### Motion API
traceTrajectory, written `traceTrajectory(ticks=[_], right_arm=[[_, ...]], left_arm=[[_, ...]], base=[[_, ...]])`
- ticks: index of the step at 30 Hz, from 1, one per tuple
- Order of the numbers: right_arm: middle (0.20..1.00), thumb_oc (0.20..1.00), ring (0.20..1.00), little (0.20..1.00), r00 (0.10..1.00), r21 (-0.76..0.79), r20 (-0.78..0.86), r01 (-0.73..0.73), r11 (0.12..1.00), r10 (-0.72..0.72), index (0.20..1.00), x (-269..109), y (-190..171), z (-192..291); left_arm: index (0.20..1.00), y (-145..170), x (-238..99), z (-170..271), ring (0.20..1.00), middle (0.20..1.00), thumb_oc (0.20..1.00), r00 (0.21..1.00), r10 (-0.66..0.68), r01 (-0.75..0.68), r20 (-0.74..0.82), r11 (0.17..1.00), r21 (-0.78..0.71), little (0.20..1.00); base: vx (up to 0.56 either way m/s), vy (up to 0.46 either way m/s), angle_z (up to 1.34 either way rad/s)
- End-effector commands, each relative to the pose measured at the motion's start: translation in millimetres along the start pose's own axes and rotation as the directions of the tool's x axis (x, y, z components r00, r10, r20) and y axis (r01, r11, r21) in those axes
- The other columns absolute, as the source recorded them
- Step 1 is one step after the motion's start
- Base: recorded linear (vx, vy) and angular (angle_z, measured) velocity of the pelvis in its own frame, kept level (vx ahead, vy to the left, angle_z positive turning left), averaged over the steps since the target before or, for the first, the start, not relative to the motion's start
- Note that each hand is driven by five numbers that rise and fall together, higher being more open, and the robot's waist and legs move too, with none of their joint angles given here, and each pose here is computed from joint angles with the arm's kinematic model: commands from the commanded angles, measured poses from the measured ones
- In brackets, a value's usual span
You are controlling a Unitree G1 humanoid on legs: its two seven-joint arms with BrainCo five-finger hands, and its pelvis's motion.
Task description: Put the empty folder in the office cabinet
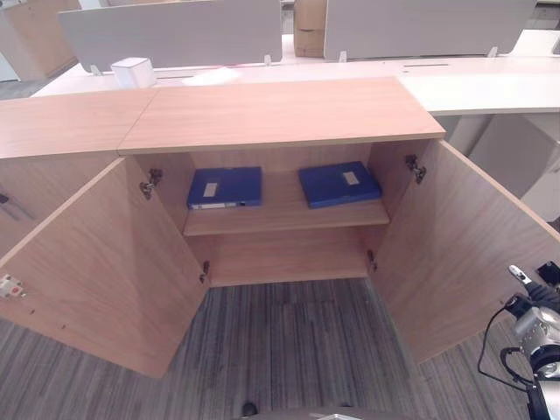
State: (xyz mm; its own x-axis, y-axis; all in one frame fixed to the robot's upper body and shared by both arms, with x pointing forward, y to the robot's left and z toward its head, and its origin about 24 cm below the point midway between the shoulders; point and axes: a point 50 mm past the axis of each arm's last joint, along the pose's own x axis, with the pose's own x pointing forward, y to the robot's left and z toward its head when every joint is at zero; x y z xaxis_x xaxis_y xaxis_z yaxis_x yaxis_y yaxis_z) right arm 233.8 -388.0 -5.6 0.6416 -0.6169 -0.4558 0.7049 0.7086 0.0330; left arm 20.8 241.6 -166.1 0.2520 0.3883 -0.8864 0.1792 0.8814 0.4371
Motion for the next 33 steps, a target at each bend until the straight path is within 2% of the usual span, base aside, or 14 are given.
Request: traceTrajectory(ticks=[1, 5, 7, 9, 11, 13, 14, 15, 18, 22, 25, 29, 30, 33], right_arm=[[1.000, 1.000, 1.000, 1.000, 0.911, 0.029, 0.302, -0.302, 0.953, 0.280, 1.000, -1.8, 86.2, 90.6], [1.000, 1.000, 1.000, 1.000, 0.896, 0.042, 0.289, -0.364, 0.930, 0.338, 1.000, -5.0, 107.3, 85.9], [1.000, 1.000, 1.000, 1.000, 0.828, 0.079, 0.198, -0.548, 0.833, 0.525, 1.000, -19.7, 149.7, 49.7], [1.000, 1.000, 1.000, 1.000, 0.683, -0.010, 0.071, -0.728, 0.685, 0.727, 1.000, -48.8, 190.2, 7.1], [1.000, 1.000, 1.000, 1.000, 0.541, -0.108, -0.014, -0.837, 0.536, 0.841, 1.000, -74.0, 204.5, -17.3], [1.000, 1.000, 1.000, 1.000, 0.361, -0.146, -0.156, -0.929, 0.340, 0.920, 1.000, -105.6, 208.4, -55.0], [1.000, 1.000, 1.000, 1.000, 0.312, -0.142, -0.178, -0.946, 0.290, 0.933, 1.000, -115.0, 204.1, -64.0], [1.000, 1.000, 1.000, 1.000, 0.262, -0.067, -0.238, -0.965, 0.254, 0.935, 1.000, -128.2, 189.3, -93.1], [1.000, 1.000, 1.000, 1.000, 0.260, -0.002, -0.278, -0.963, 0.270, 0.925, 1.000, -136.7, 174.7, -117.9], [1.000, 1.000, 1.000, 1.000, 0.319, 0.099, -0.328, -0.924, 0.368, 0.889, 1.000, -145.8, 151.8, -153.9], [1.000, 1.000, 1.000, 1.000, 0.336, 0.125, -0.358, -0.907, 0.402, 0.871, 1.000, -150.1, 143.9, -166.9], [1.000, 1.000, 1.000, 1.000, 0.441, 0.142, -0.418, -0.831, 0.537, 0.794, 1.000, -143.9, 124.3, -187.4], [1.000, 1.000, 1.000, 1.000, 0.441, 0.142, -0.418, -0.831, 0.537, 0.794, 1.000, -143.9, 124.3, -187.4], [1.000, 1.000, 1.000, 1.000, 0.596, 0.057, -0.567, -0.660, 0.749, 0.569, 1.000, -130.5, 82.9, -219.4]], left_arm=[[1.000, 30.5, 9.0, 23.2, 1.000, 1.000, 1.000, 0.995, 0.066, -0.069, 0.071, 0.996, 0.047, 1.000], [1.000, 33.7, 9.3, 24.9, 1.000, 1.000, 1.000, 0.994, 0.072, -0.077, 0.084, 0.996, 0.051, 1.000], [1.000, 36.1, 10.0, 32.7, 1.000, 1.000, 1.000, 0.991, 0.075, -0.082, 0.113, 0.995, 0.054, 1.000], [1.000, 37.0, 10.3, 40.4, 1.000, 1.000, 1.000, 0.987, 0.074, -0.083, 0.141, 0.995, 0.056, 1.000], [1.000, 40.7, 10.8, 44.1, 1.000, 1.000, 1.000, 0.985, 0.082, -0.090, 0.149, 0.995, 0.044, 1.000], [1.000, 47.4, 11.1, 45.7, 1.000, 1.000, 1.000, 0.983, 0.090, -0.096, 0.158, 0.995, 0.028, 1.000], [1.000, 50.9, 11.0, 44.8, 1.000, 1.000, 1.000, 0.982, 0.100, -0.104, 0.159, 0.994, 0.019, 1.000], [1.000, 53.7, 10.4, 43.7, 1.000, 1.000, 1.000, 0.980, 0.109, -0.110, 0.166, 0.994, 0.001, 1.000], [1.000, 52.9, 10.0, 42.4, 1.000, 1.000, 1.000, 0.980, 0.112, -0.113, 0.166, 0.994, -0.003, 1.000], [1.000, 45.2, 9.2, 39.2, 1.000, 1.000, 1.000, 0.982, 0.105, -0.105, 0.154, 0.994, -0.011, 1.000], [1.000, 40.7, 9.0, 37.7, 1.000, 1.000, 1.000, 0.985, 0.097, -0.097, 0.145, 0.995, -0.008, 1.000], [1.000, 32.3, 9.2, 37.0, 1.000, 1.000, 1.000, 0.989, 0.077, -0.076, 0.124, 0.997, -0.013, 1.000], [1.000, 32.3, 9.2, 37.0, 1.000, 1.000, 1.000, 0.989, 0.077, -0.076, 0.124, 0.997, -0.013, 1.000], [1.000, 27.8, 10.1, 39.6, 1.000, 1.000, 1.000, 0.993, 0.063, -0.058, 0.101, 0.997, -0.047, 1.000]], base=[[0.00, 0.000, 0.00], [0.00, -0.003, -0.02], [-0.01, -0.006, -0.12], [-0.02, -0.004, -0.10], [-0.01, 0.000, -0.28], [0.00, 0.002, -0.29], [0.00, 0.013, -0.10], [0.00, 0.014, 0.08], [0.01, 0.005, 0.30], [0.01, 0.002, 0.47], [0.01, 0.003, 0.37], [0.01, -0.004, -0.04], [0.00, 0.000, 0.00], [0.00, -0.011, 0.01]])
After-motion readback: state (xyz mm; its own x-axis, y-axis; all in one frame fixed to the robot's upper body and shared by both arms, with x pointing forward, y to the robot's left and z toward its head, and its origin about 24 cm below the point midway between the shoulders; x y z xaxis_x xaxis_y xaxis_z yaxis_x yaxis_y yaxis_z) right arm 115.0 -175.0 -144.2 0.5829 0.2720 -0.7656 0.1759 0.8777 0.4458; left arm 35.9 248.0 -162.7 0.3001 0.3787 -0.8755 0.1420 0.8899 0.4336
